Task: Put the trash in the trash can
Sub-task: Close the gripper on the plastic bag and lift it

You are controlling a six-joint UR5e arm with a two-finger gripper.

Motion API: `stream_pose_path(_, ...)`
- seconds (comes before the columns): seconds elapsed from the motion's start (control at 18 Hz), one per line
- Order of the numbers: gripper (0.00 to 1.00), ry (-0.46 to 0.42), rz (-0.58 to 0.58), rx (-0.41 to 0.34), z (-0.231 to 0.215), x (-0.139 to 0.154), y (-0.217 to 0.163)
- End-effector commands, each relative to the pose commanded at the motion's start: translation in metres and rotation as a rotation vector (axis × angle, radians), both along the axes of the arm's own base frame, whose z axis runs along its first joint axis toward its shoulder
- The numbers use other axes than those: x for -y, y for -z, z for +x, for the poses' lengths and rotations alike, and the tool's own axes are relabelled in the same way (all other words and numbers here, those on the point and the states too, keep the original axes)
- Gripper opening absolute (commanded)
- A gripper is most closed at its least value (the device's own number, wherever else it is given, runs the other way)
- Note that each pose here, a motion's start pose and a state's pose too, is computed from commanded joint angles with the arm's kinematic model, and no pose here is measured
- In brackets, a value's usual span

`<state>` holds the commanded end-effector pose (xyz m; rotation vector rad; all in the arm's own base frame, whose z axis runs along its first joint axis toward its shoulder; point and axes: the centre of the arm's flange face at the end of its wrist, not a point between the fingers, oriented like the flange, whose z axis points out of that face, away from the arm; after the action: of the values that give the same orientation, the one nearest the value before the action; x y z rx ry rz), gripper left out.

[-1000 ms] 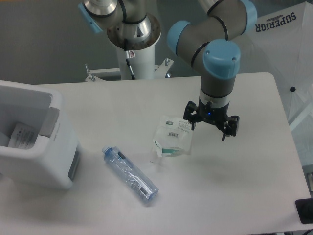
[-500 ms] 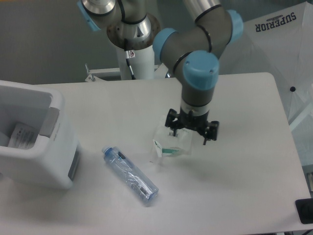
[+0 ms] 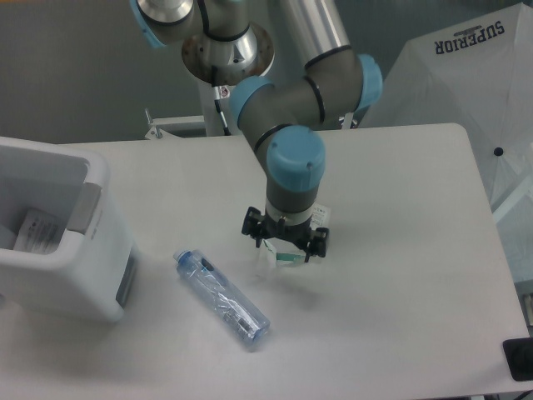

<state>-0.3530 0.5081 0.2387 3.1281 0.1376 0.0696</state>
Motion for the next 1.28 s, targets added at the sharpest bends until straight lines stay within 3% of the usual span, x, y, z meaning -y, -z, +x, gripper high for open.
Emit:
stream_pose_path(0.11,1.00,0.002,-0.004,0.005,0.000,0.000,0.004)
stream_pose_path(0.17,0.94,0.002,-0.007,0.006,0.000,0.000,0.005)
stream_pose_path(0.28,0.63,0.004,-0.021,0.005,0.000,0.002,0.009)
stream_pose_path(0.33,0.34,0.005,-0.051,-0.012,-0.001,0.004,0.012)
stream_pose_path(0.39,0.17,0.005,-0.063,-0.018,-0.002,0.004,0.014)
stream_pose_path(0.5,0.01,0.005,-0.062,-0.019,-0.002,0.005,0.013)
stream_pose_path(0.94,0.00,0.004,-0.003,-0.031,-0.002,0.000,-0.015)
stream_pose_path(1.28,0.00,-0.012,0.166,-0.065,0.000,0.002,-0.095)
